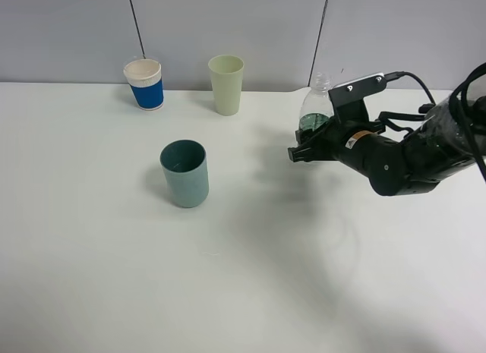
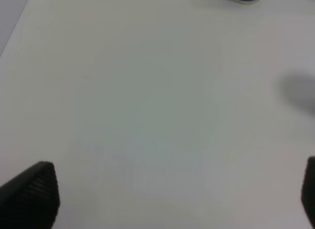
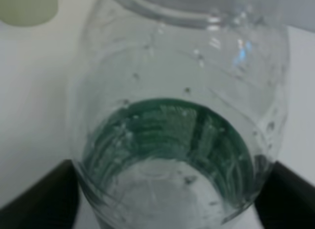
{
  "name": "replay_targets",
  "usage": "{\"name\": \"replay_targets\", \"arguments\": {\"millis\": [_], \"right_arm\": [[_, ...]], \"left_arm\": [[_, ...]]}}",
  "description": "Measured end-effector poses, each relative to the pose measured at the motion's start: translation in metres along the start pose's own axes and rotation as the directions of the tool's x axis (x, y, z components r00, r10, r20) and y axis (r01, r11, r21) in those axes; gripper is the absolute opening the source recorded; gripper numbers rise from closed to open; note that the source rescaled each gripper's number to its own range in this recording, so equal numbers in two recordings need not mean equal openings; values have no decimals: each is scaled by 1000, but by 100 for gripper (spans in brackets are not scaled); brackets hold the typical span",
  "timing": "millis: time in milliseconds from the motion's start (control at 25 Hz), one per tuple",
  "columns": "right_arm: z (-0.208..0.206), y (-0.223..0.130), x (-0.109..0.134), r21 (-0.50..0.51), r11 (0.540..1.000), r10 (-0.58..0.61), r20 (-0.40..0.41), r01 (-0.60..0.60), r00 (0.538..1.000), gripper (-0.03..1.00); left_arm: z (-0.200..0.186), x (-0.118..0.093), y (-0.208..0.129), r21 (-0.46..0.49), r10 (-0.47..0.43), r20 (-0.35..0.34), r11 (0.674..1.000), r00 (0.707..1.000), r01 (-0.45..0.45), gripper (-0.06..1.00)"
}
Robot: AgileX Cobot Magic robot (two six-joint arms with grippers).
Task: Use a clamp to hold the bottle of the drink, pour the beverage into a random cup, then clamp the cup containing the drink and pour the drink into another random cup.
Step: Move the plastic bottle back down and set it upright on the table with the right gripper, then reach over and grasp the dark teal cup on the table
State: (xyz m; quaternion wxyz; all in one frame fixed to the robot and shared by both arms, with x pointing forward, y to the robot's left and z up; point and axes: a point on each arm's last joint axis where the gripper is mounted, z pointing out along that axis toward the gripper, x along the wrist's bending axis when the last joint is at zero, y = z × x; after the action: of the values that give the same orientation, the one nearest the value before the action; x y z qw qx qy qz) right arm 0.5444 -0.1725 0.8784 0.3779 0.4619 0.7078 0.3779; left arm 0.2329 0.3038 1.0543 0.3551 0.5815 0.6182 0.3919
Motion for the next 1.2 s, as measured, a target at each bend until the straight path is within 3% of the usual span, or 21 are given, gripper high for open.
{"name": "replay_targets", "arguments": {"millis": [80,120,240,480,880,1200], "right_arm": [[1,-1,0,-4,1000,-4,6,4,1000,76],[1,0,-1,-18,1000,-3,13,3,1000,86],[1,3,-2,-45,999,0,25,1,1000,97],[-3,11,-4,-75,997,7,28,-5,1000,100],[-38,68,-16,-245,969,42,33,-32,999,100],[-78,111,-28,-386,917,-68,80,94,994,100]], "left_arm": [[0,0,0,0,0,0,1000,1000,0,100],[0,0,0,0,0,0,1000,1000,0,100],[0,0,0,0,0,0,1000,1000,0,100],[0,0,0,0,0,0,1000,1000,0,100],[0,0,0,0,0,0,1000,1000,0,100],[0,0,0,0,0,0,1000,1000,0,100]]}}
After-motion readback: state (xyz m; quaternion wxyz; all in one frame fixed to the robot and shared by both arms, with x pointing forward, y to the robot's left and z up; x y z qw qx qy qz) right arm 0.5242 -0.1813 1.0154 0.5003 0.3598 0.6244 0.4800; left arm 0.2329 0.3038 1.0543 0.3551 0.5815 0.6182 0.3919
